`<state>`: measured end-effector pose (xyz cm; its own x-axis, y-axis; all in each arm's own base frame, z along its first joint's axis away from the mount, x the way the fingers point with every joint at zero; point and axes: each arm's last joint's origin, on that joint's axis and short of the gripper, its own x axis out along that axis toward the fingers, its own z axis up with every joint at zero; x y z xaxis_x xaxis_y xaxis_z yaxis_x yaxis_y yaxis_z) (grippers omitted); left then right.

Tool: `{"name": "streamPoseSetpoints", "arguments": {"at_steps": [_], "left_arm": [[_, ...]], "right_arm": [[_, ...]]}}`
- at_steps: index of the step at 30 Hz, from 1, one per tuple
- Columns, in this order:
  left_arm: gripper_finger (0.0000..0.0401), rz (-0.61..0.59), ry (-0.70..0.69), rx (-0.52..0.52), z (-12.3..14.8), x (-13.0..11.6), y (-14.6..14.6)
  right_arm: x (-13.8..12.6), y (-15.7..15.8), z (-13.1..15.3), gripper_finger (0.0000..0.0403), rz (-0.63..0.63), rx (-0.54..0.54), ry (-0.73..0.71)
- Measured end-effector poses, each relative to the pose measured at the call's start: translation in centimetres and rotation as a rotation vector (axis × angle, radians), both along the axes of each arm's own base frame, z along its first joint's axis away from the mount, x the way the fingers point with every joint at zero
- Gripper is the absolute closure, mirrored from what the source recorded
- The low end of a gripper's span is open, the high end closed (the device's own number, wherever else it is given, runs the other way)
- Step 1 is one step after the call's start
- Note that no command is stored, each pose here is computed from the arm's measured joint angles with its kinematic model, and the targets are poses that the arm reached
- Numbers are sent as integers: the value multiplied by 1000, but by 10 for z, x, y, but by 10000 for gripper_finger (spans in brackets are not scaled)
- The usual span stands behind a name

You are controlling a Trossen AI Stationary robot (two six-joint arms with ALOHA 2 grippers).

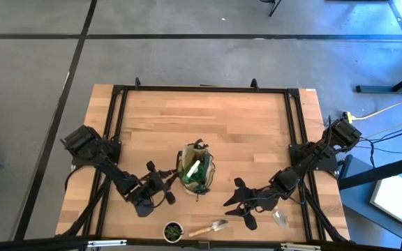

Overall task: Pick & Place Garden tools in Gardening bag
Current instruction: Adjust the brown hand rake in the side pocket of the green gardening bag

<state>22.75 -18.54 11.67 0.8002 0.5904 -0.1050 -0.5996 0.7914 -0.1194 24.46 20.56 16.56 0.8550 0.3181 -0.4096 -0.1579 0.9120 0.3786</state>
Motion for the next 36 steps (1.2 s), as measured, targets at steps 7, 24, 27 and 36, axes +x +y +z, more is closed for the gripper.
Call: {"name": "streamPoseSetpoints", "arguments": {"at_steps": [7, 24, 27, 36], "left_arm": [[351, 29, -70, -20, 23, -4, -2], [351, -65, -153, -109, 116, -28, 21], [351, -111, -152, -148, 129, -38, 31], [351, -143, -5, -274, 111, -58, 50]], "right_arm": [[2, 1, 5, 247, 10, 14, -53], [15, -9, 15, 247, -25, 46, -157], [17, -12, 16, 247, -35, 50, -162], [24, -20, 17, 247, -58, 105, -146]]}}
